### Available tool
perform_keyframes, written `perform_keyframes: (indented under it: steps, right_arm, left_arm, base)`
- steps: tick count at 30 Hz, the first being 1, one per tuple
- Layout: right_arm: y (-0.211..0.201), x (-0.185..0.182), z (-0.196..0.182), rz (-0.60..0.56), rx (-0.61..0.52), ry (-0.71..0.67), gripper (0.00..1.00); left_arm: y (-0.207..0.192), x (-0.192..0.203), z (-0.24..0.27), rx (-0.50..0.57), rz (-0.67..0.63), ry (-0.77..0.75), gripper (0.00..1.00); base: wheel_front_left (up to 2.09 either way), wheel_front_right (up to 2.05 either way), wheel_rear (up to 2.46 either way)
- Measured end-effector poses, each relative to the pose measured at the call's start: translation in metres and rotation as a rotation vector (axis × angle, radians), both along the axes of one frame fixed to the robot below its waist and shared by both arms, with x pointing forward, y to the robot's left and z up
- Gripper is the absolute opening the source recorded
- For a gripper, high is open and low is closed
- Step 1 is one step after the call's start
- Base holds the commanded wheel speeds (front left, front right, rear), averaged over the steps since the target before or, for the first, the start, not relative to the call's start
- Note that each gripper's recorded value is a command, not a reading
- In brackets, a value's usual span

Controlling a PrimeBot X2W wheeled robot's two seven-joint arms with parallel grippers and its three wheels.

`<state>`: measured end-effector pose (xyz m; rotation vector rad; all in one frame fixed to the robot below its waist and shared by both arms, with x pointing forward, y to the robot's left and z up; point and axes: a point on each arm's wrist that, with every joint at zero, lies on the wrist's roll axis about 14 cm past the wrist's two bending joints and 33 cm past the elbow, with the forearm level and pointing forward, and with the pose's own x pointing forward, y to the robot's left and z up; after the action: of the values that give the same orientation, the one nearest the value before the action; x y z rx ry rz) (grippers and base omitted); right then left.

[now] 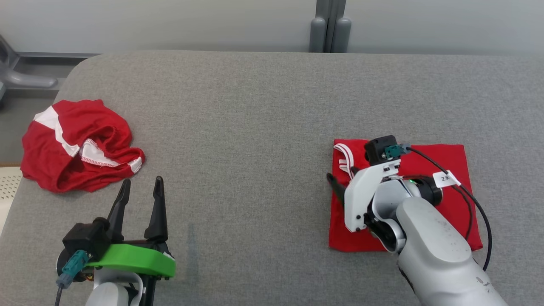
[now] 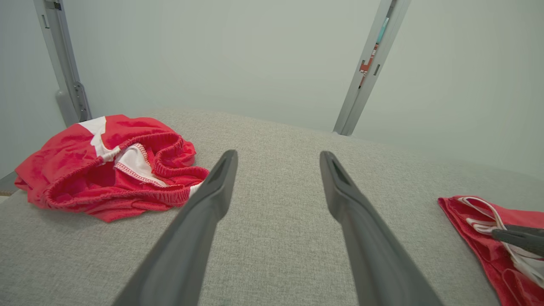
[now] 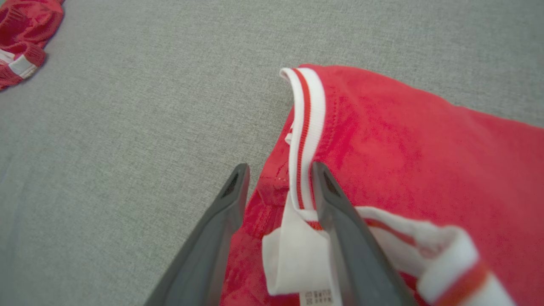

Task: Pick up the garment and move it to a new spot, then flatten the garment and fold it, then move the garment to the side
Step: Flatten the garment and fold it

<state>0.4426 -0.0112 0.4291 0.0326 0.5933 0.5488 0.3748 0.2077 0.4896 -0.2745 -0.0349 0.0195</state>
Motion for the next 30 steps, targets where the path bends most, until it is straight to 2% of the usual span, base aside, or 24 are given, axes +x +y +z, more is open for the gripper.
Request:
perform_keyframes:
  steps: [4,6,11,20,27,30]
  right_arm:
    - [0.029,-0.004,0.033,0.053,0.137,-0.051,1.00]
    - [0.042,-0.009,0.055,0.072,0.241,-0.073,1.00]
    - [0.036,-0.008,0.102,0.053,0.360,-0.204,1.00]
    - [-0.054,-0.004,0.141,-0.144,0.266,-0.553,1.00]
    - [-0.114,-0.023,0.127,-0.269,0.124,-0.654,1.00]
    - [-0.126,-0.031,0.121,-0.297,0.090,-0.666,1.00]
  left_arm:
    - [0.002,0.000,0.001,-0.001,0.004,-0.003,1.00]
    - [0.002,0.001,0.002,-0.001,0.006,-0.005,1.00]
    - [0.000,0.004,0.003,-0.005,0.000,-0.012,1.00]
    - [-0.007,0.002,0.011,-0.016,-0.008,-0.039,1.00]
    - [-0.011,-0.002,0.018,-0.018,-0.015,-0.061,1.00]
    - [-0.013,-0.002,0.020,-0.017,-0.021,-0.067,1.00]
  base:
    - [0.00,0.00,0.00]
    - [0.00,0.00,0.00]
    - [0.00,0.00,0.00]
    - [0.00,0.00,0.00]
    - [0.00,0.00,0.00]
    - [0.00,0.00,0.00]
